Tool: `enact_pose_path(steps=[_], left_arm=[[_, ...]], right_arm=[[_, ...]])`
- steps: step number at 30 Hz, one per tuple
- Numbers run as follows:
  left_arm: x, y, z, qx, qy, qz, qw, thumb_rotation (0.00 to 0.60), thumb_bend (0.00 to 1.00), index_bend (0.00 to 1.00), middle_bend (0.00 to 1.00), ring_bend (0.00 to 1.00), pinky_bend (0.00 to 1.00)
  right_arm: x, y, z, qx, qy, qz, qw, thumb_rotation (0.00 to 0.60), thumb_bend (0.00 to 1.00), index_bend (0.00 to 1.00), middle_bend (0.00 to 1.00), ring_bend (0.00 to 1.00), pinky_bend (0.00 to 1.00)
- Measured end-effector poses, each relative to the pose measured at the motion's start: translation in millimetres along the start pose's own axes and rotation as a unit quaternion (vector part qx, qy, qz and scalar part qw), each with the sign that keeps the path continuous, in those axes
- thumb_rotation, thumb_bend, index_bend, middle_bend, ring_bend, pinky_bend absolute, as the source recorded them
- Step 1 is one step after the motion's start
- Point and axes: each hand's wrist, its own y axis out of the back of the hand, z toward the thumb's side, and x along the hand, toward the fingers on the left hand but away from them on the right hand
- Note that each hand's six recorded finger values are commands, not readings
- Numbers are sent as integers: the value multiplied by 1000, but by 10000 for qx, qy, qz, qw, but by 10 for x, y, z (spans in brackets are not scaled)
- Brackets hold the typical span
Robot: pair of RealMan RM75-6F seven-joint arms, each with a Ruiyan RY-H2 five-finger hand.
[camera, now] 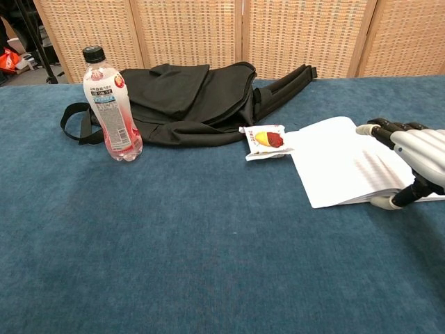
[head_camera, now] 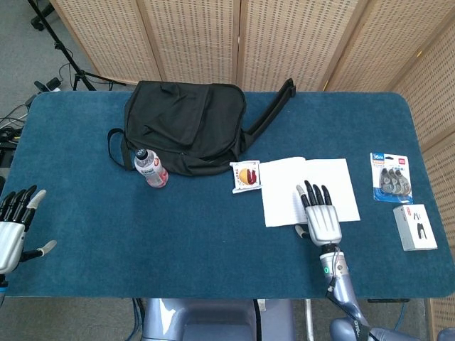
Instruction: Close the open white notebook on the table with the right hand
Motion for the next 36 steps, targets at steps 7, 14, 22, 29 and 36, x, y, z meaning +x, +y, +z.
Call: enact_pose_path(steps=[7,14,22,29,36], left_arm=[[3,-3,-2,2,7,0,10000,552,57,0,0,0,0],[2,-2,0,1,4,1,10000,553,57,0,0,0,0],[-1,1,3,3,-5,9,10000,552,57,0,0,0,0],[-5,11,3,-18,-11,21,10000,551,57,0,0,0,0],[-5,9,7,-25,-23,10,10000,552,57,0,0,0,0]], right_arm=[[-9,-45,-18,-24,-28,56,10000,600,258,6,0,0,0],[-42,-84,-23,-44,-46,111,9999,600,258,6,0,0,0],[-80,-101,-19,-74,-81,146,9998,600,260,6,0,0,0],[-108,-164,-36,-58,-124,231,9996,600,260,6,0,0,0],[-129,-180,-61,-164,-177,148,9996,600,260,6,0,0,0]])
